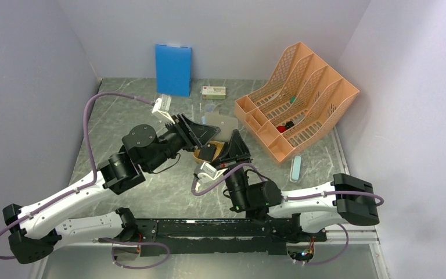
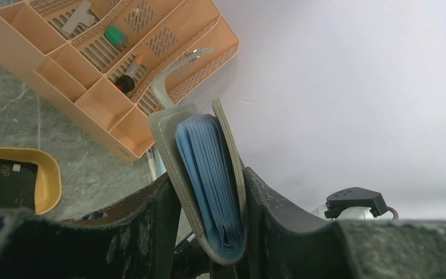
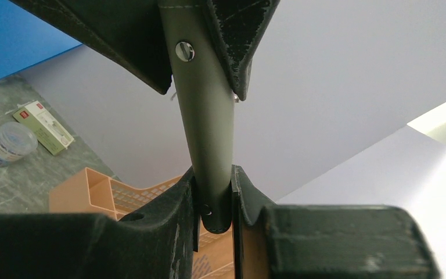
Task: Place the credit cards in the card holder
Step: Close the card holder.
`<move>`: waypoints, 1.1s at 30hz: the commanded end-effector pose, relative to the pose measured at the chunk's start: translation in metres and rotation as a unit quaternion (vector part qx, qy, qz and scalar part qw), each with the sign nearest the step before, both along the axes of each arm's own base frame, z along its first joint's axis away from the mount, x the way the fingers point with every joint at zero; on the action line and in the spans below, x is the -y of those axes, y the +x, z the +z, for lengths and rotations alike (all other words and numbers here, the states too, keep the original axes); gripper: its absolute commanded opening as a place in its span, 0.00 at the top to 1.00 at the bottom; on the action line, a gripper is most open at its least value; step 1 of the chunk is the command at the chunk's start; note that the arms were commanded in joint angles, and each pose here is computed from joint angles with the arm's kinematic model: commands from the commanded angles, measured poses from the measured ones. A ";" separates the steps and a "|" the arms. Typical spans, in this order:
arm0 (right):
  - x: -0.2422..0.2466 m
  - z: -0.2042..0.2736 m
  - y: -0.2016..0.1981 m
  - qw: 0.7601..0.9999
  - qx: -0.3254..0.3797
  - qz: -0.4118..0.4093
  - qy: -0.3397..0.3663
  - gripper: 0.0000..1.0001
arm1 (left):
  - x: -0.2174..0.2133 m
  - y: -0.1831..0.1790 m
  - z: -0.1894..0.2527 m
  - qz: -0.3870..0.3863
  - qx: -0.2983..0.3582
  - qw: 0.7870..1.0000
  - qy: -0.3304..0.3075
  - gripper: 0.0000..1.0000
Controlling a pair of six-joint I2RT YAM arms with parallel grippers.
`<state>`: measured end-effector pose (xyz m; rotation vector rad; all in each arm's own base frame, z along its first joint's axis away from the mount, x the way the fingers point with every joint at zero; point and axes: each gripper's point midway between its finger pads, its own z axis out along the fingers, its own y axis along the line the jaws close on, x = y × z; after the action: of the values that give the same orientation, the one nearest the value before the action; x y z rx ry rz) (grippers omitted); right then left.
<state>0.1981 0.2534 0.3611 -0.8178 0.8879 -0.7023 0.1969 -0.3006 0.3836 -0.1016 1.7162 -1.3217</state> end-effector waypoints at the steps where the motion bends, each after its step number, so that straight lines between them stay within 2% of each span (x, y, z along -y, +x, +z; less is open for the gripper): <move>1: 0.015 0.028 -0.006 0.995 0.017 0.010 0.093 1.00 | -0.004 0.008 0.007 0.025 0.008 1.000 -0.014 0.53; 7: 0.014 0.028 -0.007 0.995 0.017 0.012 0.096 1.00 | -0.002 0.010 0.003 0.025 0.006 1.000 -0.010 0.53; 11: 0.012 0.028 -0.008 0.995 0.018 0.013 0.096 1.00 | 0.001 0.010 -0.001 0.021 0.003 1.000 -0.006 0.59; 14: 0.013 0.029 -0.009 0.995 0.018 0.012 0.097 1.00 | 0.003 0.010 0.003 0.018 0.010 1.000 -0.013 0.69; 15: 0.013 0.029 -0.010 0.995 0.018 0.012 0.098 1.00 | 0.004 0.010 0.004 0.017 0.012 1.000 -0.013 0.75; 16: 0.013 0.029 -0.010 0.995 0.017 0.012 0.100 1.00 | 0.004 0.011 0.003 0.017 0.013 1.000 -0.011 0.89; 17: 0.013 0.029 -0.010 0.995 0.014 0.011 0.102 1.00 | 0.002 0.011 0.003 0.022 0.013 1.000 -0.009 0.94; 18: 0.013 0.028 -0.010 0.994 0.008 0.009 0.104 1.00 | 0.000 0.013 0.002 0.028 0.012 1.000 -0.006 0.95; 19: 0.014 0.026 -0.009 0.994 -0.002 0.005 0.108 0.97 | -0.003 0.014 0.002 0.036 0.011 0.999 -0.005 0.95; 21: 0.011 0.019 -0.010 0.995 -0.025 0.004 0.098 0.73 | -0.011 0.018 -0.002 0.056 0.009 0.998 0.000 0.95; 23: 0.005 0.010 -0.015 0.995 -0.047 0.023 0.086 0.52 | -0.021 0.020 -0.003 0.077 0.011 0.997 0.008 0.95; 25: -0.003 0.000 -0.019 0.992 -0.085 0.048 0.078 0.38 | -0.034 0.025 -0.003 0.106 0.013 0.994 0.021 0.95; 28: -0.021 -0.009 -0.030 0.972 -0.179 0.112 0.106 0.26 | -0.055 0.028 -0.001 0.143 0.021 0.988 0.049 0.95; 31: -0.043 -0.013 -0.050 0.917 -0.297 0.216 0.154 0.21 | -0.078 0.024 0.005 0.164 0.040 0.983 0.073 0.95; 33: -0.049 -0.008 -0.058 0.879 -0.347 0.264 0.192 0.21 | -0.086 0.017 0.007 0.154 0.059 0.982 0.091 0.95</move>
<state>0.1644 0.2826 0.3871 -0.8206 1.1061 -0.1424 0.2172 -0.2514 0.3668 -0.2026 1.7078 -1.0365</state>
